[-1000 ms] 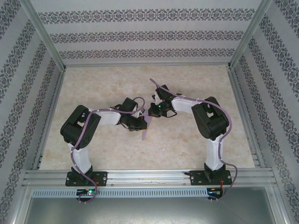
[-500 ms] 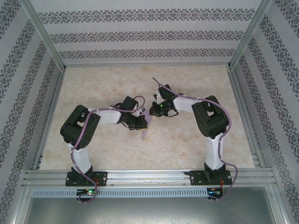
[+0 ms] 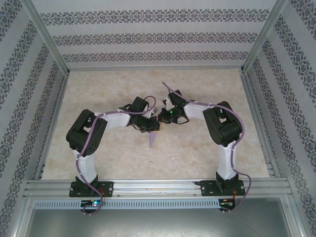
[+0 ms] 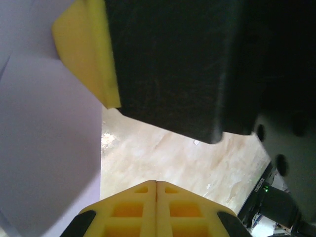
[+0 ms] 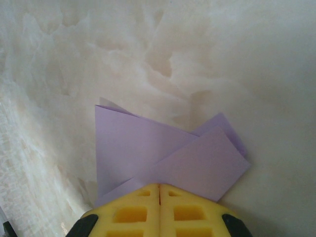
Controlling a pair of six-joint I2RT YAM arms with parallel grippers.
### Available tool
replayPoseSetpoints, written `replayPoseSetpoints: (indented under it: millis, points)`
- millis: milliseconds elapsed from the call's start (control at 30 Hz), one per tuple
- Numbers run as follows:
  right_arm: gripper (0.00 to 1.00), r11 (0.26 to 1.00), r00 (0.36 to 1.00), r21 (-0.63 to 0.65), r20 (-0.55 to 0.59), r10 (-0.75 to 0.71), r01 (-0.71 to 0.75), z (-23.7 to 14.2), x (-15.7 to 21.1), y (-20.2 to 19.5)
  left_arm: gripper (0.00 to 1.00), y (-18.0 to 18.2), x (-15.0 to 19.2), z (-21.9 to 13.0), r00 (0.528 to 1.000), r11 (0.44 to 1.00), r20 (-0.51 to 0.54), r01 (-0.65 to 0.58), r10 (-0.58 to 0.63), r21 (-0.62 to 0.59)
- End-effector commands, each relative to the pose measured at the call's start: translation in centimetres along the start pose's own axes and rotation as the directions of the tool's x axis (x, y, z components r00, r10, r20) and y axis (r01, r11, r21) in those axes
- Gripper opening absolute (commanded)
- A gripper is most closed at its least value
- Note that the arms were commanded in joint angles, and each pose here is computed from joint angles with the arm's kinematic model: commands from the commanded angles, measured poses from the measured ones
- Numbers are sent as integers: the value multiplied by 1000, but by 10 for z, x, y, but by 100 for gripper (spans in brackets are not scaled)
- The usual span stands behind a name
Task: Fold a paper plane with a square sheet of paper (fold left side to right side)
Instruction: Fold the wing for the fifth time at the center of the table.
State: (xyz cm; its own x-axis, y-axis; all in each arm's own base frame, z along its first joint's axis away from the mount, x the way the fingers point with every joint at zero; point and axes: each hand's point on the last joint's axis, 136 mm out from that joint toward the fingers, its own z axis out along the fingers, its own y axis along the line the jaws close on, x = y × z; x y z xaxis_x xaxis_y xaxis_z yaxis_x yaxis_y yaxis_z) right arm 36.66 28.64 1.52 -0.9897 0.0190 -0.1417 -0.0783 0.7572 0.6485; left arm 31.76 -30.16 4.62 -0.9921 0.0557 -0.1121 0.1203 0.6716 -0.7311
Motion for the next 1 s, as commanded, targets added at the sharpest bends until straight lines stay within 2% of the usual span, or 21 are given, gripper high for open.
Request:
replayPoseSetpoints:
  millis: [0,400,967]
  points:
    - [0,983,993,171,-80,89,-75,17,32,-50,5,4,3,6,1000,1000,-22,6,-7,-15]
    - [0,972,991,226,-99,90,-66,21,37,-63,5,21,30,12,996,999,-80,21,-25,-45]
    - [0,962,989,265,-112,93,-61,19,37,-70,5,29,78,-1,991,999,-131,21,-27,-49]
